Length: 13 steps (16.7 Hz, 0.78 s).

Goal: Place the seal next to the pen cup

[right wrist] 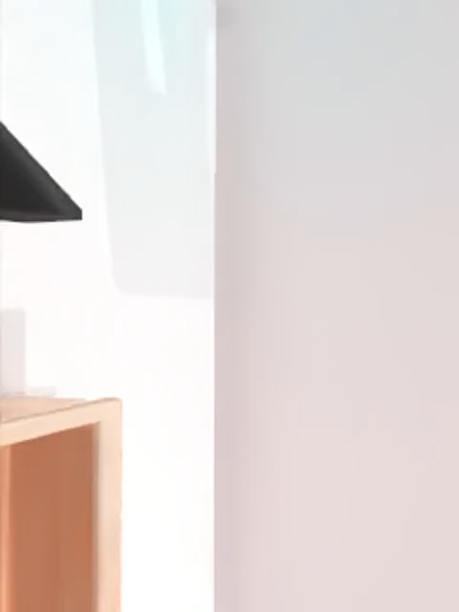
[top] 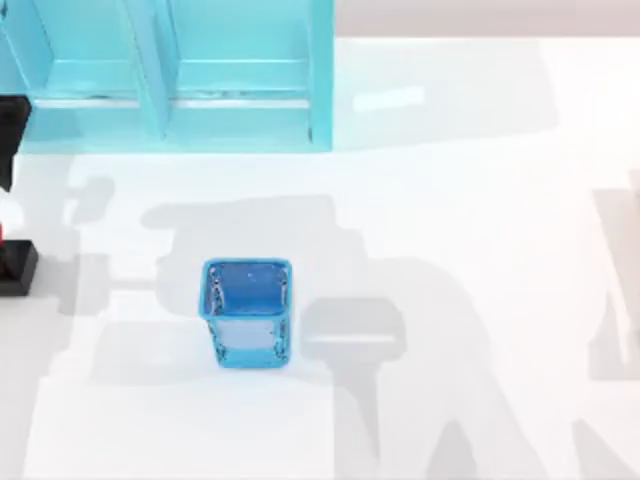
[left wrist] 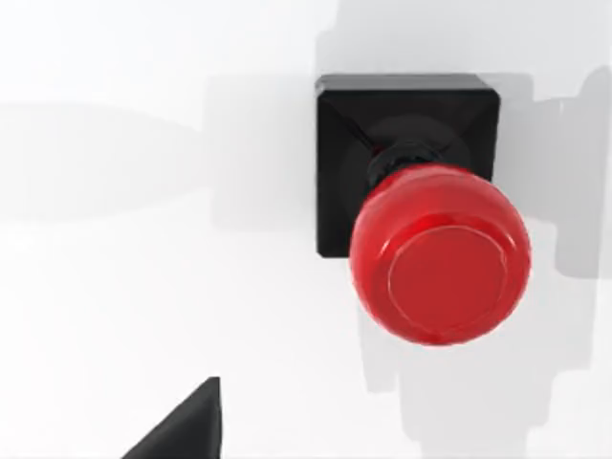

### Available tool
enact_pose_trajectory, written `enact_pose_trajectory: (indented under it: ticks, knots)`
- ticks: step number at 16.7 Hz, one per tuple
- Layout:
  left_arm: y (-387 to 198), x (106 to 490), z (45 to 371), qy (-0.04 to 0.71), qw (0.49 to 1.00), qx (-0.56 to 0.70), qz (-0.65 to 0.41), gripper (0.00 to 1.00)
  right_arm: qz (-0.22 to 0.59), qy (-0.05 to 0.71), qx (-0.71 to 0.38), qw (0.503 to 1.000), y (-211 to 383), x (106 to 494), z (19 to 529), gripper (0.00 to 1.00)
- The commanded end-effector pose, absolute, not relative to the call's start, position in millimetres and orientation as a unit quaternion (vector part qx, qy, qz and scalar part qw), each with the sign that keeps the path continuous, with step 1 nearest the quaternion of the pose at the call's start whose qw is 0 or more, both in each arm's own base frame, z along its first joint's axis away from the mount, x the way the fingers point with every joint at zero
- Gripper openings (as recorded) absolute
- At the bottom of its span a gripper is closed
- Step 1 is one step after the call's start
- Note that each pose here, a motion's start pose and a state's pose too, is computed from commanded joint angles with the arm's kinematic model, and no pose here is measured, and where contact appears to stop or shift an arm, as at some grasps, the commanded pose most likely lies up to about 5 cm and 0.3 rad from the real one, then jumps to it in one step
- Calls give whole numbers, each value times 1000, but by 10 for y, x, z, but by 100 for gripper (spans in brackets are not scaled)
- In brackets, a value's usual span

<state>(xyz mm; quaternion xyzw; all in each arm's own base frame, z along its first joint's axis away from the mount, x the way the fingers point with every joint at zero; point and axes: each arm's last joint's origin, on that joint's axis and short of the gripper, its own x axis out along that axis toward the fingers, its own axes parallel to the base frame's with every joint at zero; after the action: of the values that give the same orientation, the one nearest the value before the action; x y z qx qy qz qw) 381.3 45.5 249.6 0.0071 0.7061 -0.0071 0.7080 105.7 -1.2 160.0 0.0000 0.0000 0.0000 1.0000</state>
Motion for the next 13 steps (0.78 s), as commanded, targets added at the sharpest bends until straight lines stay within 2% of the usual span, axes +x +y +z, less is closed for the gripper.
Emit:
enact_pose_trajectory:
  ticks: [7, 13]
  knots:
    - [443, 3824, 2445, 707, 707, 8, -8, 100, 0, 0, 0, 1000, -12, 1057, 1600, 100]
    - [458, 3862, 1776, 703, 711, 7, -7, 100, 0, 0, 0, 1000, -12, 1057, 1600, 100]
